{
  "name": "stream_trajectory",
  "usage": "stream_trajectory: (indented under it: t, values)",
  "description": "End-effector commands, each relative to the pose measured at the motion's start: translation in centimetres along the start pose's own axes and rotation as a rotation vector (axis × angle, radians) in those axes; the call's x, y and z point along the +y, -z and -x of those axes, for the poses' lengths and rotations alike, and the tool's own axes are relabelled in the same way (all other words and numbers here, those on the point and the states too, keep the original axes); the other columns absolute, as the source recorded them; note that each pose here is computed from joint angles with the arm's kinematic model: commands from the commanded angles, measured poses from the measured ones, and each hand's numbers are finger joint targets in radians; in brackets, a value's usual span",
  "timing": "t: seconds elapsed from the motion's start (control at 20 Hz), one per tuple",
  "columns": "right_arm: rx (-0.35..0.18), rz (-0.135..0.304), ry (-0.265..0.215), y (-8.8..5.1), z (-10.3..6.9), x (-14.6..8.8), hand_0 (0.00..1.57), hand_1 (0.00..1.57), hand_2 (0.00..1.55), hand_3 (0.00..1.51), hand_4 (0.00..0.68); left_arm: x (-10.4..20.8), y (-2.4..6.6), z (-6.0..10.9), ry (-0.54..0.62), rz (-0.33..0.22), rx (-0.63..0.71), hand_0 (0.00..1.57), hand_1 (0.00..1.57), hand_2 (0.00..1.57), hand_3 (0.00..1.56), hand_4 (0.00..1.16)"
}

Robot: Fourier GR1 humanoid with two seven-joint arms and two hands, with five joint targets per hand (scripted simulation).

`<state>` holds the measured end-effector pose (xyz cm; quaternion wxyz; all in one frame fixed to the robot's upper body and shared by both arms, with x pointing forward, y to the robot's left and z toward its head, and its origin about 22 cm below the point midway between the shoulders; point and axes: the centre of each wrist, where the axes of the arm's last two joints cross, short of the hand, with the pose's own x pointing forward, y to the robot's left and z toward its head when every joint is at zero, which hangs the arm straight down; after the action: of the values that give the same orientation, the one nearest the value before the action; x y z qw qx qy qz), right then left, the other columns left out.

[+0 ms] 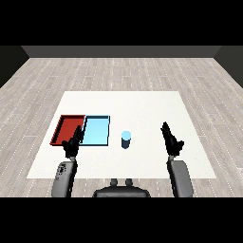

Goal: Pick the blue can and put it in the blue box

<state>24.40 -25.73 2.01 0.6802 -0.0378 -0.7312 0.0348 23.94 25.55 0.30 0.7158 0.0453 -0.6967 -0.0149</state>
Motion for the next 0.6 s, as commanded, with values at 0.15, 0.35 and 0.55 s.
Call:
stream_trajectory:
  t: [0.15,0.35,0.55]
  values:
    - [0.022,-0.005,-0.01,0.7,-0.4,4.0,0.0,0.0,0.0,0.0,0.0,0.3,0.67,-1.0,0.006,0.02,-0.045,0.0,0.0,0.0,0.0,0.0]
    - [-0.182,-0.12,0.181,1.7,-2.1,6.0,0.0,0.0,0.0,0.0,0.0,-0.2,1.7,-5.0,-0.119,0.076,-0.432,0.0,0.0,0.0,0.0,0.0]
    - [-0.214,-0.118,0.204,2.6,-0.8,6.1,0.0,0.0,0.0,0.0,0.0,0.8,1.65,-3.1,-0.13,0.085,-0.486,0.0,0.0,0.0,0.0,0.0]
